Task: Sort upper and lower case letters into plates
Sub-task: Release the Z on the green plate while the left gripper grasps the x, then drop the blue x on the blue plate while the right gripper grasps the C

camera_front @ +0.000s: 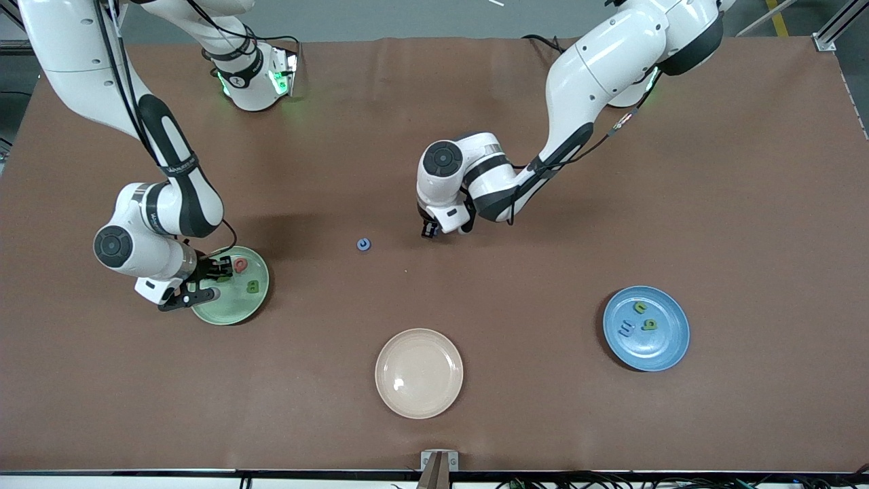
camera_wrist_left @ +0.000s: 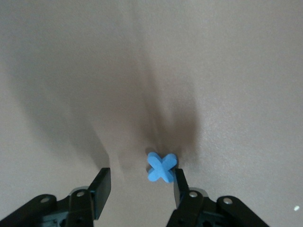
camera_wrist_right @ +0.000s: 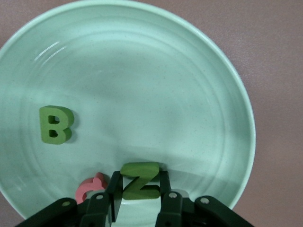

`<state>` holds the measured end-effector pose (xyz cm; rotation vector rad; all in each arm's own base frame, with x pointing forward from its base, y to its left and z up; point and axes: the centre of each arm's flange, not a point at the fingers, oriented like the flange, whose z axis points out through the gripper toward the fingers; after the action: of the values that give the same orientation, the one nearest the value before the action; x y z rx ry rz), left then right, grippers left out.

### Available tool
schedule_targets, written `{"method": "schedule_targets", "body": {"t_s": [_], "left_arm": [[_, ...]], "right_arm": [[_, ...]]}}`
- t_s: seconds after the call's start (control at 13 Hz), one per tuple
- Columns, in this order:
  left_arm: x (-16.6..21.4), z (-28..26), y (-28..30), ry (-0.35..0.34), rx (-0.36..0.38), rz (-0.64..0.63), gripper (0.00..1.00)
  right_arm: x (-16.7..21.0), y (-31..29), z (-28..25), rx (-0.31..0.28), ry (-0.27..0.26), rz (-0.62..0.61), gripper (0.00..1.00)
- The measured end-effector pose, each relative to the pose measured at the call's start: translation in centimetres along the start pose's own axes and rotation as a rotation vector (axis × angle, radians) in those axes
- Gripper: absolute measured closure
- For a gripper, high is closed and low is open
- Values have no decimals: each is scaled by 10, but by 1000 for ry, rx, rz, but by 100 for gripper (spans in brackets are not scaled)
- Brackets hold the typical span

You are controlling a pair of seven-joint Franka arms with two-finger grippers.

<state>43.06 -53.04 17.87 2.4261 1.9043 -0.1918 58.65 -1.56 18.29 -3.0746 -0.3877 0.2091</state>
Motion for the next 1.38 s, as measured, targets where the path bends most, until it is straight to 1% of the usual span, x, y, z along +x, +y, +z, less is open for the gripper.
{"method": "schedule_targets", "body": {"t_s": [0.15,0.23,0.31,0.38,0.46,0.54,0.61,0.69,0.77,0.84,0.92,1.0,1.07,1.15,1.23,1.38], "left_arm": [[2,1,0,-8,-6,-3,38],[3,1,1,-9,-6,-6,38],[5,1,2,-10,-7,-8,40],[6,1,3,-11,-9,-11,40],[7,1,4,-12,-10,-13,40],[7,1,5,-13,-11,-14,40],[7,1,4,-13,-11,-13,43],[6,1,4,-13,-10,-11,43],[6,1,3,-12,-9,-10,52],[6,2,2,-12,-8,-9,58],[6,2,2,-11,-8,-10,58],[7,2,3,-11,-8,-11,64],[8,2,4,-12,-9,-13,76],[10,2,5,-10,-12,-16,76],[11,1,7,-10,-14,-18,76],[17,-3,14,5,-33,10,76]], "right_arm": [[1,0,-3,1,0,1,38],[2,-2,-10,7,-12,3,27],[5,-5,-24,17,-28,16,18],[9,-12,-43,30,-40,42,6],[12,-26,-63,52,-38,74,0],[14,-45,-79,82,-32,103,0],[15,-68,-90,107,-29,129,0],[17,-96,-95,118,-28,158,0],[18,-127,-94,116,-32,191,0],[18,-159,-91,107,-29,227,0],[18,-191,-85,97,-14,263,0],[16,-224,-79,90,10,299,0],[11,-257,-70,88,45,336,0],[5,-286,-60,88,72,369,0],[-2,-310,-47,87,88,396,0],[-10,-340,-20,86,105,433,0]]}}
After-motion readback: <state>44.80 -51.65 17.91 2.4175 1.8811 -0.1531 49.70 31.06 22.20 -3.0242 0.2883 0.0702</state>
